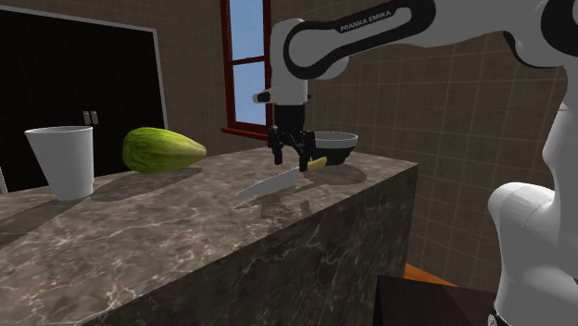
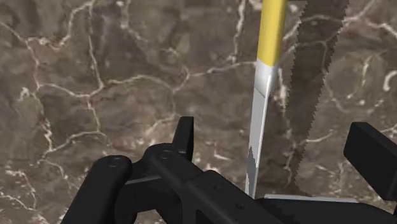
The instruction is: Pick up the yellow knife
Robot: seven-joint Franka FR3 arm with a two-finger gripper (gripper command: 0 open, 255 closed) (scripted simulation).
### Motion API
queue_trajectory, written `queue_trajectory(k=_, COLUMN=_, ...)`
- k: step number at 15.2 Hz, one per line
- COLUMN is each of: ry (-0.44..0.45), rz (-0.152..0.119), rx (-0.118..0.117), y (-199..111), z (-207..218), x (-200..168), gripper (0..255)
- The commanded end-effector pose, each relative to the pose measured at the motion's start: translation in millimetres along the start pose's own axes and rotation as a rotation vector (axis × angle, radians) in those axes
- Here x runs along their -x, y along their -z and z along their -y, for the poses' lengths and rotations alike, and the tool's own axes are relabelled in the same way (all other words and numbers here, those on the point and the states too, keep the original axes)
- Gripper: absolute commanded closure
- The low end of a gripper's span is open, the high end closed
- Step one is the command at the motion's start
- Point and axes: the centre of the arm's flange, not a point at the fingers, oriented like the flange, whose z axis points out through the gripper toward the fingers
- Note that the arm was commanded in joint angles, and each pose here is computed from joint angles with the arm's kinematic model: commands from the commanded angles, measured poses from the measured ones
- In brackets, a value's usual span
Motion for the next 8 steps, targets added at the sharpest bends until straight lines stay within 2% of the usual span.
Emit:
queue_trajectory(k=1, ry=0.008, rz=0.001, rx=0.000, y=-10.9, z=-2.1, x=-0.8, gripper=0)
queue_trajectory(k=6, ry=0.008, rz=0.001, rx=0.000, y=-29.8, z=-2.1, x=-1.2, gripper=0)
queue_trajectory(k=7, ry=0.008, rz=0.001, rx=0.000, y=-29.9, z=-2.2, x=-1.2, gripper=255)
queue_trajectory(k=8, ry=0.008, rz=0.001, rx=0.000, y=-30.3, z=-2.3, x=-1.0, gripper=255)
